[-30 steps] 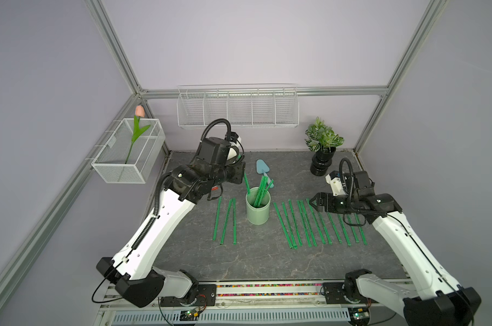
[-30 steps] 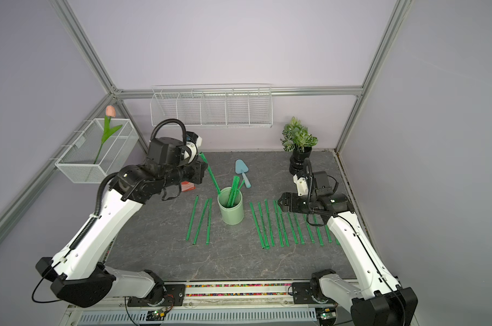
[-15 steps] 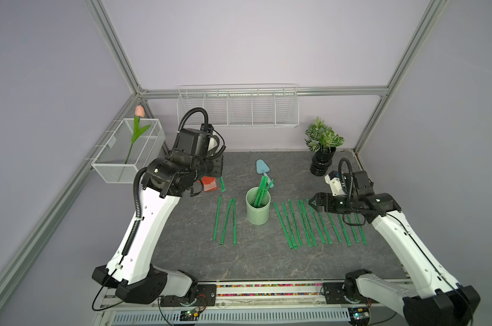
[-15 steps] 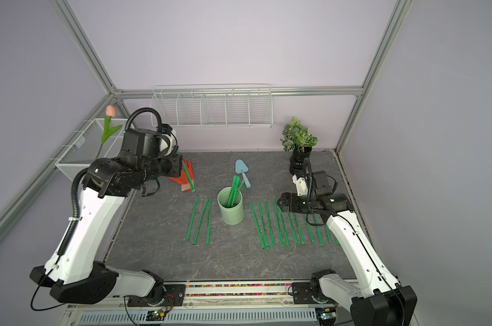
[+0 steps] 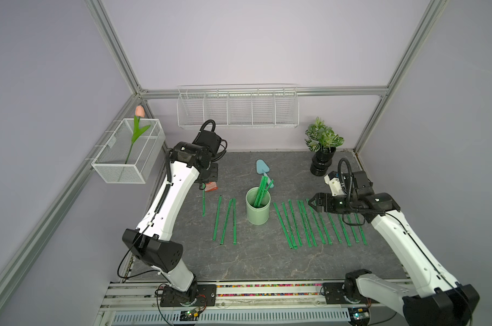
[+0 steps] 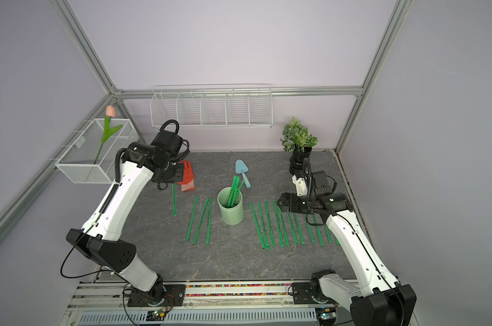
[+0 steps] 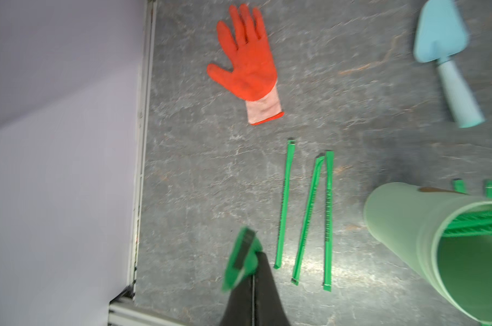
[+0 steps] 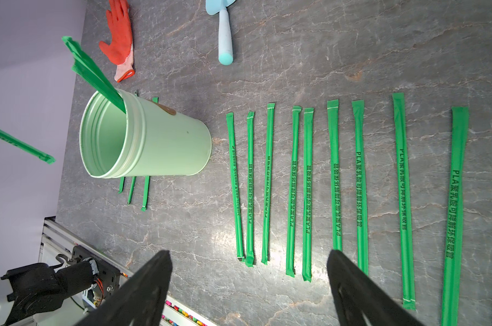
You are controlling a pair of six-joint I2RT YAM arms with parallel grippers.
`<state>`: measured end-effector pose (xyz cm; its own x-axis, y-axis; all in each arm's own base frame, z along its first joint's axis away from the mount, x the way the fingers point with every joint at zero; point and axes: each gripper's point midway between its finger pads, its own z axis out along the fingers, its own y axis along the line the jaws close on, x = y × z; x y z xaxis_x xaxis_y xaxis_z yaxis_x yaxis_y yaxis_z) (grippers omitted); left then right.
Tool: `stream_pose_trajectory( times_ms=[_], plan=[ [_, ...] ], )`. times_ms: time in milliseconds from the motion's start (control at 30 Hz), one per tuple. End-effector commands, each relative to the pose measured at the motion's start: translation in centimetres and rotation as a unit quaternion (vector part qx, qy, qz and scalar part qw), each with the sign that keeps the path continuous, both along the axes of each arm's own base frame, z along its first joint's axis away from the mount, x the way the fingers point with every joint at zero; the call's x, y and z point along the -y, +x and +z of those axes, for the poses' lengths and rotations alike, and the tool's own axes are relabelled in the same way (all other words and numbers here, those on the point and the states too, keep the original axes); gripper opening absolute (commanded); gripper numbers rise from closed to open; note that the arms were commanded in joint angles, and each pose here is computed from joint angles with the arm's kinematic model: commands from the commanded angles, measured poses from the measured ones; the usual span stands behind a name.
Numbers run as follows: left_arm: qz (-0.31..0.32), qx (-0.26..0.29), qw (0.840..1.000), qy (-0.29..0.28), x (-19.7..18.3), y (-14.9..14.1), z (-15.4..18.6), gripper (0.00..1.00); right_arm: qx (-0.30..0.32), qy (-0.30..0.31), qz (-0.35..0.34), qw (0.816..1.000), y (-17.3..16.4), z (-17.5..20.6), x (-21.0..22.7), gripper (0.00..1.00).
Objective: Take the straws out of the storage container
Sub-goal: Place the straw at the center of the board.
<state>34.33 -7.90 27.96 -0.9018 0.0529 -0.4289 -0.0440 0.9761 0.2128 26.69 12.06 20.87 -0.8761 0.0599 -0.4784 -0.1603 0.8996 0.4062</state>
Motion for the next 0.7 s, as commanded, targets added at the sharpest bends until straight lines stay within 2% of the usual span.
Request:
stream_pose_trajectory(
  times_ms=[0, 200, 333, 467, 667],
  plan=[
    [0.046, -0.012, 0.998, 0.039, -2.0, -0.4, -0.5, 0.0, -0.004, 0.001, 0.008, 1.0, 0.0, -0.4, -0.3, 0.89],
    [0.039, -0.054, 0.997, 0.03, -1.5, 0.2, -3.1, 0.0, -0.008, -0.002, 0.007, 1.0, -0.3, -0.6, -0.1, 0.89],
    [0.026, -0.085, 0.996, -0.024, -0.7, 0.6, -5.3, 0.0, -0.011, -0.004, 0.007, 1.0, -0.4, -0.9, -0.1, 0.89],
    [0.027, -0.147, 0.989, -0.019, -1.6, 0.6, -8.4, 0.0, -0.017, -0.006, 0.006, 1.0, -0.3, -1.3, -0.1, 0.89],
    [0.029, -0.199, 0.979, -0.033, -1.8, 1.2, -13.2, 0.0, -0.027, -0.01, 0.009, 1.0, -0.3, -2.0, -0.1, 0.89]
  ],
)
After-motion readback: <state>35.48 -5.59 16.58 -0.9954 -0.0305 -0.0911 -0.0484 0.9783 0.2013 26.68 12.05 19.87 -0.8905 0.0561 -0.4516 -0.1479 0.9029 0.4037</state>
